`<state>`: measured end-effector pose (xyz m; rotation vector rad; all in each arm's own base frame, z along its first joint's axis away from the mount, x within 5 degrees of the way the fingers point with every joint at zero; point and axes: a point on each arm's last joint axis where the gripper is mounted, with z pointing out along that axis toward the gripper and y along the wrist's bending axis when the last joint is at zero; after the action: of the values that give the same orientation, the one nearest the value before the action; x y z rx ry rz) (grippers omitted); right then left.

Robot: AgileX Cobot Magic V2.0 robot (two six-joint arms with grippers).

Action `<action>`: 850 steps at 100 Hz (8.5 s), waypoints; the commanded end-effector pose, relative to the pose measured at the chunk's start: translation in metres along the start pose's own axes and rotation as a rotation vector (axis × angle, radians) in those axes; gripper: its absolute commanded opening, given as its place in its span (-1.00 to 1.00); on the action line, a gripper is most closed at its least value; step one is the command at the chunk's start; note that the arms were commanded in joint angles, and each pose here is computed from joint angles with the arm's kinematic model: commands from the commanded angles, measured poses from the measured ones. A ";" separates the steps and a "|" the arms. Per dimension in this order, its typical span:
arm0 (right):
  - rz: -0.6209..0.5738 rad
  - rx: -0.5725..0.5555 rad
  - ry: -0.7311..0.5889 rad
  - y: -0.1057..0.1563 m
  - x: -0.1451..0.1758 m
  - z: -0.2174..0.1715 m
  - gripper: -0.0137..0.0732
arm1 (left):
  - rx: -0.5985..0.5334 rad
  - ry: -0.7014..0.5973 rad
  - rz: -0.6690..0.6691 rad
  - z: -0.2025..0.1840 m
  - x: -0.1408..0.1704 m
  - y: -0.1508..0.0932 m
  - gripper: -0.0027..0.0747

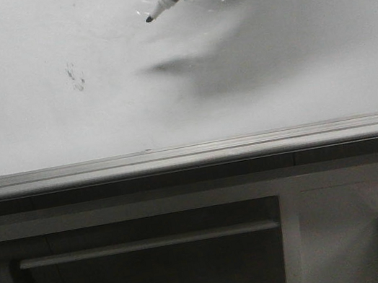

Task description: Write number 2 on whiteboard

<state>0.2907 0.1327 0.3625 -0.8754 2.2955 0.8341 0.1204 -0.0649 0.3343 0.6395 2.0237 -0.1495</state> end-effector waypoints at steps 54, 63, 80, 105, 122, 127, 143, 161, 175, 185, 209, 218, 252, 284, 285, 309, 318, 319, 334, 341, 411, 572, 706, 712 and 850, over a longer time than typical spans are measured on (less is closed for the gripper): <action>-0.046 0.129 -0.038 -0.013 -0.014 -0.001 -0.62 | 0.005 -0.075 -0.007 0.007 -0.016 0.000 0.42; -0.029 0.166 -0.039 -0.017 -0.015 -0.003 -0.62 | 0.005 -0.075 -0.007 0.007 -0.016 0.000 0.42; -0.011 0.204 0.027 -0.022 -0.009 -0.014 -0.62 | -0.001 -0.076 0.002 0.007 -0.016 0.000 0.42; -0.015 0.166 0.074 -0.015 0.002 0.014 -0.62 | -0.002 -0.077 0.004 0.007 -0.016 0.000 0.42; -0.042 0.158 0.058 -0.009 -0.004 0.033 -0.62 | -0.002 -0.077 0.004 0.007 -0.016 0.000 0.42; -0.034 0.169 0.080 -0.012 -0.002 0.032 -0.62 | -0.003 -0.077 0.005 0.007 -0.016 0.000 0.42; 0.017 0.225 0.125 -0.026 0.006 0.014 -0.62 | -0.007 -0.077 0.012 0.007 -0.016 0.001 0.42; 0.022 0.226 0.146 -0.028 0.009 0.010 -0.62 | -0.011 -0.078 0.017 0.007 -0.016 0.001 0.42; 0.000 0.211 0.145 -0.020 0.007 0.016 -0.62 | -0.017 -0.078 0.026 0.007 -0.016 0.002 0.42; -0.020 0.164 0.149 -0.010 0.006 0.014 -0.62 | -0.018 -0.074 0.031 0.007 -0.016 0.002 0.42; -0.130 0.039 0.092 0.028 0.006 -0.019 -0.62 | 0.075 -0.040 0.112 -0.006 -0.026 -0.004 0.42; -0.171 0.005 0.060 0.043 0.008 -0.033 -0.62 | 0.174 -0.037 0.209 -0.010 -0.029 -0.012 0.42; -0.631 -0.219 0.062 0.104 0.035 -0.032 -0.62 | 0.594 -0.095 0.318 0.012 -0.043 -0.050 0.42; -0.684 -0.207 0.018 0.116 0.030 -0.023 -0.62 | 0.724 -0.096 0.378 0.042 -0.065 -0.070 0.42; -0.684 -0.205 0.017 0.116 0.030 -0.023 -0.62 | 0.731 -0.091 0.380 0.044 -0.065 -0.072 0.42; -0.686 -0.184 0.002 0.115 0.028 -0.022 -0.62 | 0.787 -0.064 0.406 0.060 -0.076 -0.088 0.29; -0.693 -0.174 0.010 0.114 0.028 -0.022 -0.62 | 0.782 -0.081 0.409 0.057 -0.080 -0.087 0.19; -0.693 -0.174 0.010 0.114 0.028 -0.022 -0.62 | 0.781 -0.083 0.409 0.057 -0.080 -0.087 0.18; -0.694 -0.173 0.011 0.113 0.028 -0.022 -0.62 | 0.781 -0.086 0.409 0.057 -0.081 -0.087 -0.06; -0.694 -0.173 0.011 0.113 0.028 -0.022 -0.62 | 0.782 -0.086 0.408 0.057 -0.081 -0.087 -0.19; -0.695 -0.143 0.020 0.109 0.028 -0.024 -0.05 | 0.776 -0.084 0.413 0.057 -0.081 -0.086 -0.85; -0.209 0.335 -0.317 0.092 0.111 -0.106 -0.06 | -0.177 -0.105 -0.246 0.118 0.001 0.059 -0.50; 0.136 0.815 -0.631 0.086 0.207 -0.142 -0.78 | -0.329 -0.314 -0.238 -0.035 0.031 0.035 -0.36; 0.117 0.833 -0.639 0.087 0.212 -0.142 -0.85 | -0.340 -0.337 -0.237 -0.035 0.039 0.032 -0.50; 0.172 0.885 -0.469 0.080 0.233 -0.135 -0.85 | -0.384 -0.616 -0.256 -0.025 0.131 0.002 -0.98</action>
<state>0.0463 -0.0035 0.3134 -0.0652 2.0841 0.0210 0.0515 -0.0083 0.2307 0.1257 1.5790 -0.0833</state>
